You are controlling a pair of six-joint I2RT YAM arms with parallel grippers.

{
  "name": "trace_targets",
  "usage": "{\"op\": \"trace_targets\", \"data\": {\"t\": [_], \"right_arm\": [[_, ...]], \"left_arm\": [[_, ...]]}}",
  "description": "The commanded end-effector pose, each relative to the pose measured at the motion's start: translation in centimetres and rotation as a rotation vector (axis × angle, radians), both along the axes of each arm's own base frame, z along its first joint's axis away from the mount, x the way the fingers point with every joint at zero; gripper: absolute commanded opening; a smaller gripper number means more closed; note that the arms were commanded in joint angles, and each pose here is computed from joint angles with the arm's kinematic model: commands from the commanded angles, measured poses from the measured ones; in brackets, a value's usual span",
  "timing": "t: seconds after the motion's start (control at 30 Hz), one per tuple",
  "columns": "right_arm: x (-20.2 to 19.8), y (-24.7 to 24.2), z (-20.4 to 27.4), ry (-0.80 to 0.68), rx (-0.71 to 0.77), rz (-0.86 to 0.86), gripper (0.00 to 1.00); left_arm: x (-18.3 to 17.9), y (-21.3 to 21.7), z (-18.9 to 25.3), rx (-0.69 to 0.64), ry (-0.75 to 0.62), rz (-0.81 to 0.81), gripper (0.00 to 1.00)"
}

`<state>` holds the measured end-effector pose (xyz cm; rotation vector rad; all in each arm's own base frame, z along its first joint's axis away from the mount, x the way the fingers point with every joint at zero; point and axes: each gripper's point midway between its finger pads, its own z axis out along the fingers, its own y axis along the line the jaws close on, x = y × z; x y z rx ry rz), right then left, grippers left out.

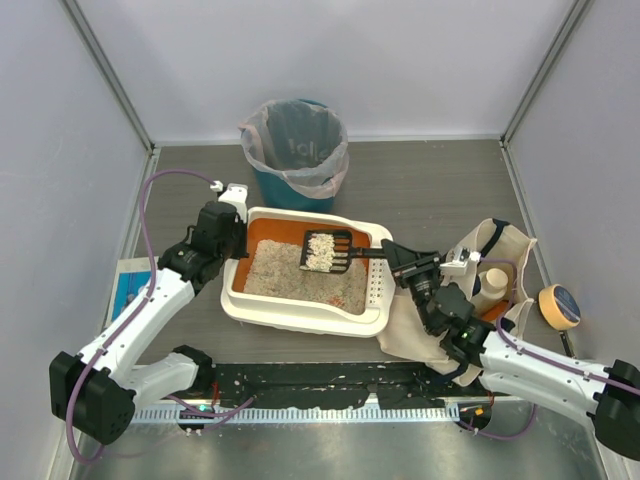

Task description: Clean the litter box

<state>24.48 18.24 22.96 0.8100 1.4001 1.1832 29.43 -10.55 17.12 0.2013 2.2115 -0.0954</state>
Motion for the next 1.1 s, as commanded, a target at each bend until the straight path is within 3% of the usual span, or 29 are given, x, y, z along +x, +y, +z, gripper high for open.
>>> {"op": "trace_targets", "data": {"t": [0.0, 0.03, 0.13, 0.23, 0.3, 0.37, 0.4, 0.43, 0.47, 0.53, 0.6, 0.67, 0.77, 0.87, 0.93, 0.97, 1.03, 1.07], "right_arm": [[0.0, 0.3, 2.6, -0.093, 0.071, 0.012, 0.01], [0.3, 1.3, 3.9, -0.087, 0.043, 0.037, 0.01], [0.7, 1.0, 1.5, -0.022, 0.037, 0.014, 0.01], [0.5, 1.7, 3.5, -0.094, 0.054, 0.048, 0.01], [0.9, 2.4, 2.0, -0.013, -0.005, 0.056, 0.01], [1.0, 1.2, 0.5, -0.001, 0.060, 0.020, 0.01], [0.7, 0.6, 2.0, -0.060, 0.140, 0.015, 0.01], [0.7, 0.6, 2.4, -0.093, 0.096, 0.014, 0.01], [0.9, 1.6, 0.8, -0.036, -0.007, 0.044, 0.01], [1.3, 2.1, 1.5, 0.001, -0.046, 0.050, 0.01], [1.2, 0.9, 2.4, -0.040, 0.065, 0.018, 0.01], [0.8, 0.1, 1.5, -0.076, 0.085, 0.005, 0.01], [1.4, 1.2, 0.9, 0.009, -0.028, 0.027, 0.01], [1.0, 0.1, 1.3, -0.055, 0.110, 0.013, 0.01], [1.0, 0.6, 2.0, -0.076, 0.071, 0.032, 0.01], [1.3, 1.1, 0.0, 0.001, -0.028, 0.038, 0.01], [1.4, 1.2, 0.1, 0.012, -0.023, 0.039, 0.01], [1.3, 0.8, 1.6, -0.045, 0.055, 0.031, 0.01]], "left_arm": [[-0.8, -1.9, 0.3, -0.050, 0.004, -0.082, 0.00], [-0.8, -1.8, 0.3, -0.049, 0.004, -0.080, 0.00], [-0.8, -1.8, 0.3, -0.047, 0.004, -0.084, 0.00], [-0.9, -1.8, 0.3, -0.048, 0.002, -0.084, 0.00], [-0.8, -1.9, 0.2, -0.048, 0.004, -0.087, 0.00], [-0.8, -2.0, 0.3, -0.050, 0.004, -0.091, 0.00], [-0.9, -2.0, 0.2, -0.050, 0.007, -0.091, 0.00], [-0.9, -2.0, 0.2, -0.050, 0.007, -0.092, 0.00], [-0.9, -2.0, 0.2, -0.050, 0.007, -0.092, 0.00], [-0.9, -2.0, 0.3, -0.049, 0.002, -0.094, 0.00], [-0.9, -2.1, 0.2, -0.047, 0.008, -0.095, 0.00], [-0.9, -2.1, 0.2, -0.049, 0.007, -0.096, 0.00], [-0.9, -2.0, 0.2, -0.048, 0.004, -0.092, 0.00], [-0.9, -2.1, 0.2, -0.047, 0.009, -0.095, 0.00], [-0.9, -2.0, 0.1, -0.043, 0.008, -0.094, 0.00], [-0.9, -2.0, 0.1, -0.044, 0.006, -0.092, 0.00], [-0.9, -2.0, 0.1, -0.044, 0.008, -0.093, 0.00], [-0.9, -2.0, 0.1, -0.043, 0.008, -0.094, 0.00]]}}
